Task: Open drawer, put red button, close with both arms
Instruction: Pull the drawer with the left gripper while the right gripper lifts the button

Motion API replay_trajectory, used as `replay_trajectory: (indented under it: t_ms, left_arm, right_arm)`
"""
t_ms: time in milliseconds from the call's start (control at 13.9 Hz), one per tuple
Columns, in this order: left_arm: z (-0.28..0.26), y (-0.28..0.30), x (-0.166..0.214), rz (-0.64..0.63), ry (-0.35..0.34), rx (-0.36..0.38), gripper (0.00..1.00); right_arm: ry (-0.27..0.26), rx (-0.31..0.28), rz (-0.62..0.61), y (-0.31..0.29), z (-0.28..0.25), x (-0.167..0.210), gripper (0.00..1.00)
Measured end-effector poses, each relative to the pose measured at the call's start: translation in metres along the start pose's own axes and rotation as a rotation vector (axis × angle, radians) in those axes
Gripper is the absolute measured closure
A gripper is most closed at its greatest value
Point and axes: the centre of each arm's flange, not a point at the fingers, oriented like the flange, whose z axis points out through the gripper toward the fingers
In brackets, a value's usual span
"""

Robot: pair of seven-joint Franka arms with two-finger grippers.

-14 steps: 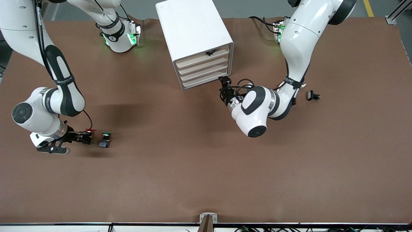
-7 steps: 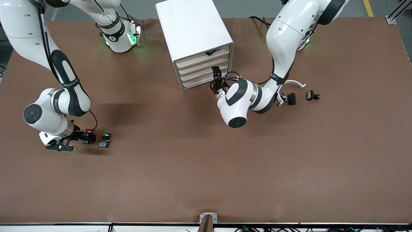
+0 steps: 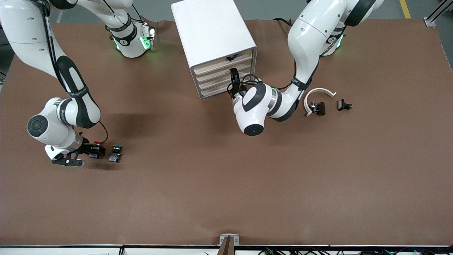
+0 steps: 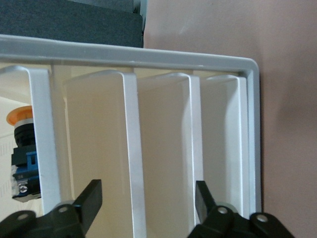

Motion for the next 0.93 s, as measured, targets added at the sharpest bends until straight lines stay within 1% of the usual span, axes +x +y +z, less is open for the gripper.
replay_trajectory:
  t_ms: [72, 143, 215, 287, 359, 430, 502, 574, 646, 717, 933]
  left_arm:
    - [0.004, -0.001, -0.002, 0.001, 0.001, 0.007, 0.21]
    - [0.008, -0.001, -0.004, 0.002, 0.001, 0.014, 0.23]
    - [0.011, -0.002, -0.005, 0.003, 0.001, 0.02, 0.23]
    - [0.013, -0.003, -0.007, 0.004, 0.001, 0.024, 0.29]
    - [0.015, -0.002, -0.007, 0.003, 0.002, 0.027, 0.39]
    - [0.015, -0.001, -0.006, 0.0, 0.002, 0.028, 0.52]
    - [0.016, 0.002, -0.005, -0.004, 0.002, 0.029, 0.61]
    - [0.016, 0.005, -0.004, -0.009, -0.002, 0.035, 0.73]
    - [0.014, 0.005, -0.003, -0.011, -0.012, 0.05, 0.81]
    - [0.01, 0.006, -0.002, -0.023, -0.019, 0.05, 0.86]
    - [-0.018, 0.016, 0.011, -0.048, -0.057, 0.024, 0.86]
  right_arm:
    - [-0.003, 0.0, 0.0, 0.0, 0.002, -0.001, 0.45]
    - [-0.006, 0.0, 0.0, 0.0, 0.003, -0.001, 0.57]
    - [-0.009, 0.001, 0.0, -0.001, 0.003, -0.001, 0.59]
    - [-0.015, 0.001, 0.0, -0.001, 0.003, -0.001, 0.59]
    - [-0.031, 0.003, 0.004, -0.002, 0.002, -0.001, 0.59]
    - [-0.052, 0.006, 0.016, -0.004, 0.0, 0.001, 0.59]
    - [-0.069, 0.008, 0.029, -0.008, -0.007, 0.004, 0.59]
    - [-0.079, 0.01, 0.043, -0.014, -0.018, 0.009, 0.59]
    - [-0.081, 0.01, 0.059, -0.022, -0.031, 0.014, 0.59]
    - [-0.082, 0.01, 0.076, -0.031, -0.045, 0.017, 0.59]
    - [-0.093, 0.009, 0.128, -0.064, -0.082, 0.016, 0.59]
